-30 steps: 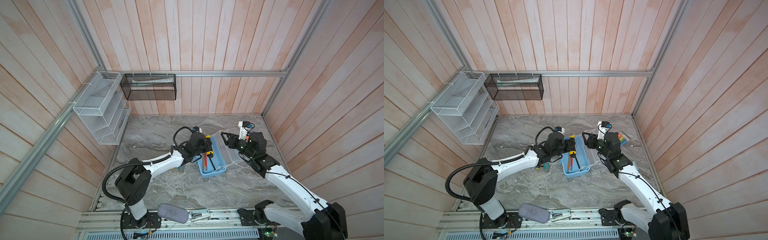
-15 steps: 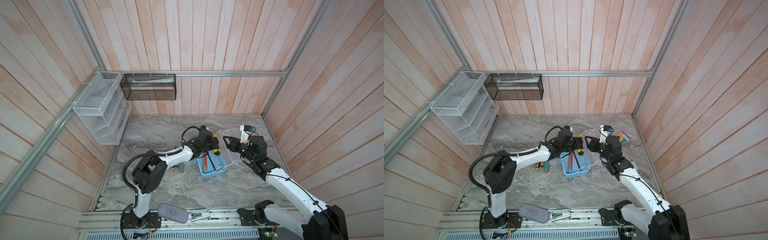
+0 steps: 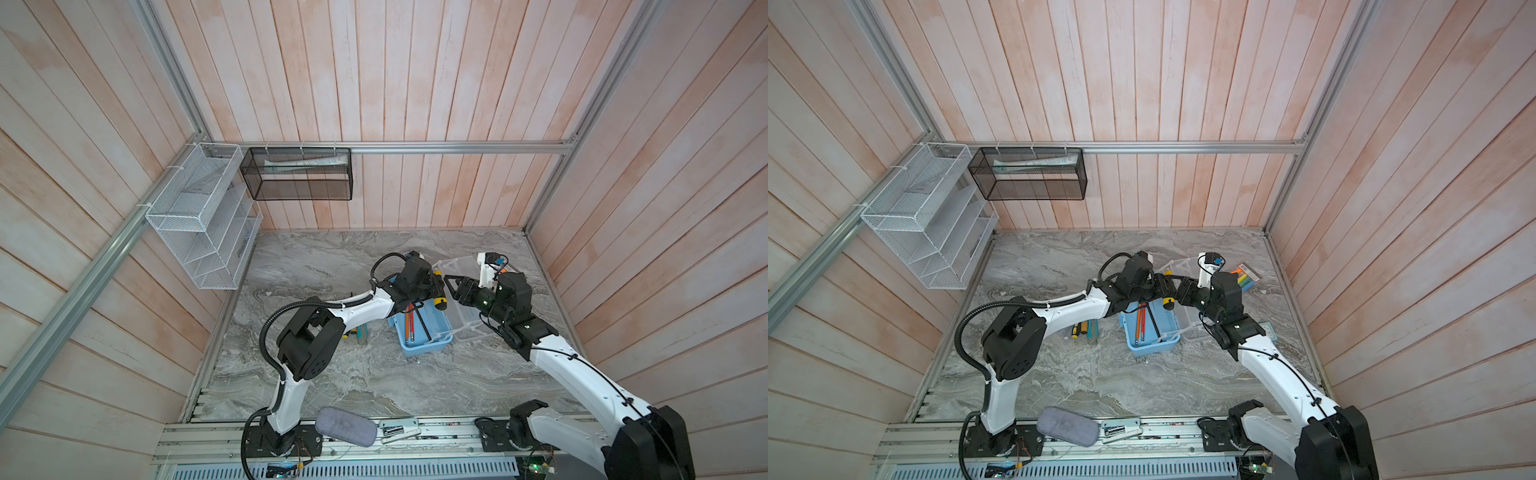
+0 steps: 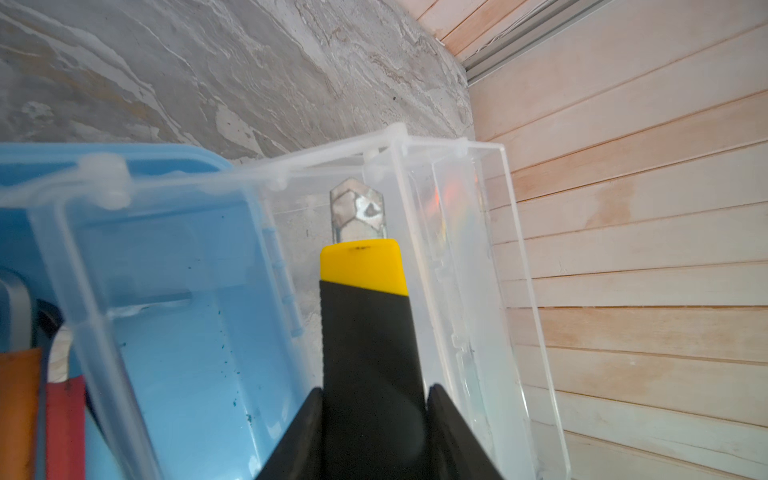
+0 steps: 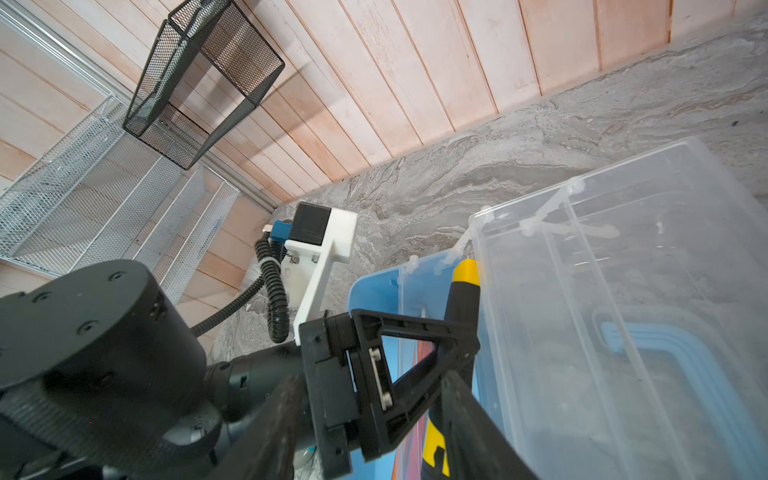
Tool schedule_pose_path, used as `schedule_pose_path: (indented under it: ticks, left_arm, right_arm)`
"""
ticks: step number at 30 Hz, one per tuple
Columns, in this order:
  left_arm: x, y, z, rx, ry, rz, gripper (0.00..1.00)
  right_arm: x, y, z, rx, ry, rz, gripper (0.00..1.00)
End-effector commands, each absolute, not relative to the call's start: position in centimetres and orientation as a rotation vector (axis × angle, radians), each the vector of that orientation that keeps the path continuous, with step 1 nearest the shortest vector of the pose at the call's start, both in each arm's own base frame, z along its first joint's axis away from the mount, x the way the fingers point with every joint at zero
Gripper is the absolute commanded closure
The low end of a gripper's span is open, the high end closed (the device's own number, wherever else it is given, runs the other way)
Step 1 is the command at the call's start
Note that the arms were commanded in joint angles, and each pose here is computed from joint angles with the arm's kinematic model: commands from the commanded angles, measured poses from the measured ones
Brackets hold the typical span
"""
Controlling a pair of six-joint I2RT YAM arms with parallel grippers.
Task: Pack the tool kit
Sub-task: 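Lower the knife into the box and release while the right gripper shifts, then move the left gripper to the teal knife while the right gripper returns over the box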
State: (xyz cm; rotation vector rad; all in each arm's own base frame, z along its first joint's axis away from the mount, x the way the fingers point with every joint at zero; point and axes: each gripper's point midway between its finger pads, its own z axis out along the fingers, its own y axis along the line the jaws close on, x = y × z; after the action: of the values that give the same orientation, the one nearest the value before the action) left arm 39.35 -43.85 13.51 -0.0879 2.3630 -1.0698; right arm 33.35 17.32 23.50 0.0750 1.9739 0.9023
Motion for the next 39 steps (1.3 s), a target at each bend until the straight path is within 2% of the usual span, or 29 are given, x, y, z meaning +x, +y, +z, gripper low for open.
schedule_pose_path:
  ticks: [1, 8, 13, 19, 24, 27, 39]
  left_arm:
    - [39.4, -44.7, 13.9, -0.089, 2.360, -1.099, 0.57]
    - [39.3, -44.9, 13.8, -0.067, 2.362, -1.096, 0.55]
    - [39.5, -42.8, 15.3, -0.006, 2.317, -0.982, 0.55]
    - [38.3, -36.0, 17.0, 0.098, 2.290, -0.614, 0.52]
    - [36.7, -28.6, 16.5, 0.084, 2.332, -0.213, 0.47]
    - [35.3, -25.2, 15.6, 0.052, 2.355, -0.073, 0.45]
    - [32.2, -21.6, 9.5, -0.046, 2.466, -0.060, 0.45]
  right_arm:
    - [33.1, 17.5, 23.1, 0.062, 1.986, 0.917, 0.46]
    - [32.7, 17.5, 23.5, 0.051, 1.987, 0.919, 0.45]
    - [32.4, 17.3, 24.2, 0.047, 1.970, 0.922, 0.45]
    - [31.9, 18.8, 24.9, -0.028, 1.984, 0.873, 0.45]
    - [30.8, 21.6, 24.4, -0.099, 2.003, 0.836, 0.45]
    - [30.2, 23.3, 24.0, -0.147, 2.018, 0.835, 0.43]
    - [29.6, 26.9, 21.1, -0.243, 2.116, 0.906, 0.45]
